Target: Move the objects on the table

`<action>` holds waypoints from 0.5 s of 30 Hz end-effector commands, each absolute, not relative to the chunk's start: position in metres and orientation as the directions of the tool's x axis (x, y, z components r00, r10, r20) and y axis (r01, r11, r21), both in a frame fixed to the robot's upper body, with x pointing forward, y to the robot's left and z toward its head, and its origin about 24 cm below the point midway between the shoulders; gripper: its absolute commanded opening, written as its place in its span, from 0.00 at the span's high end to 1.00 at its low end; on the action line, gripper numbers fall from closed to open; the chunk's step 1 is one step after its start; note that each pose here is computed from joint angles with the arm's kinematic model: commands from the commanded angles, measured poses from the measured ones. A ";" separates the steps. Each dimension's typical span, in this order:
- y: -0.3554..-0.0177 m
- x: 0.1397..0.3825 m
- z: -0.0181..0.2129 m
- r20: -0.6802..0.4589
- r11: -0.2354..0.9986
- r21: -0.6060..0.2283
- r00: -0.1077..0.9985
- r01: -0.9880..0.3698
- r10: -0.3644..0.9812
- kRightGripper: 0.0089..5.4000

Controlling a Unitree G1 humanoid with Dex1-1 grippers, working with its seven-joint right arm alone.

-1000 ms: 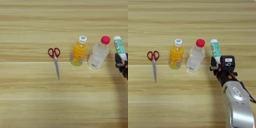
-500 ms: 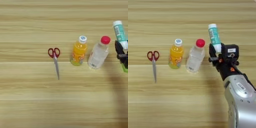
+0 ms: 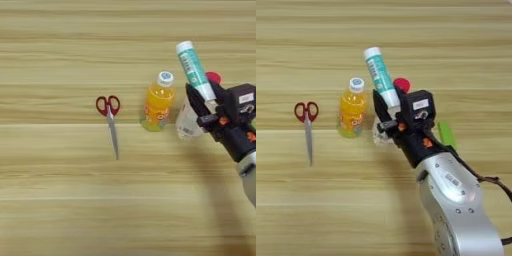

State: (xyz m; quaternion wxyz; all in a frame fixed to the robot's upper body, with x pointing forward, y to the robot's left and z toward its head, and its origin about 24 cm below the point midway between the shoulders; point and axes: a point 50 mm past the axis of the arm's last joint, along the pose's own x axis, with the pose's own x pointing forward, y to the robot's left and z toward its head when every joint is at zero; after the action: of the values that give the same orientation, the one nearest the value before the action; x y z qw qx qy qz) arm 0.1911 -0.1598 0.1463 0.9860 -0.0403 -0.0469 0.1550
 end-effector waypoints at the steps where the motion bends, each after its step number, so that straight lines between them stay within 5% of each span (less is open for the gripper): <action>1: -0.144 0.187 0.159 0.155 0.928 -0.114 0.916 -0.355 0.370 0.69; 15: -0.116 0.184 0.139 0.076 0.881 -0.091 0.878 -0.465 0.472 0.69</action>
State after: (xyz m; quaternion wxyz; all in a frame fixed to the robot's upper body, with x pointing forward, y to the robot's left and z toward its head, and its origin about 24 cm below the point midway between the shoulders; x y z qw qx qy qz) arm 0.1837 -0.1213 0.1268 0.9722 -0.0278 -0.0012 0.2326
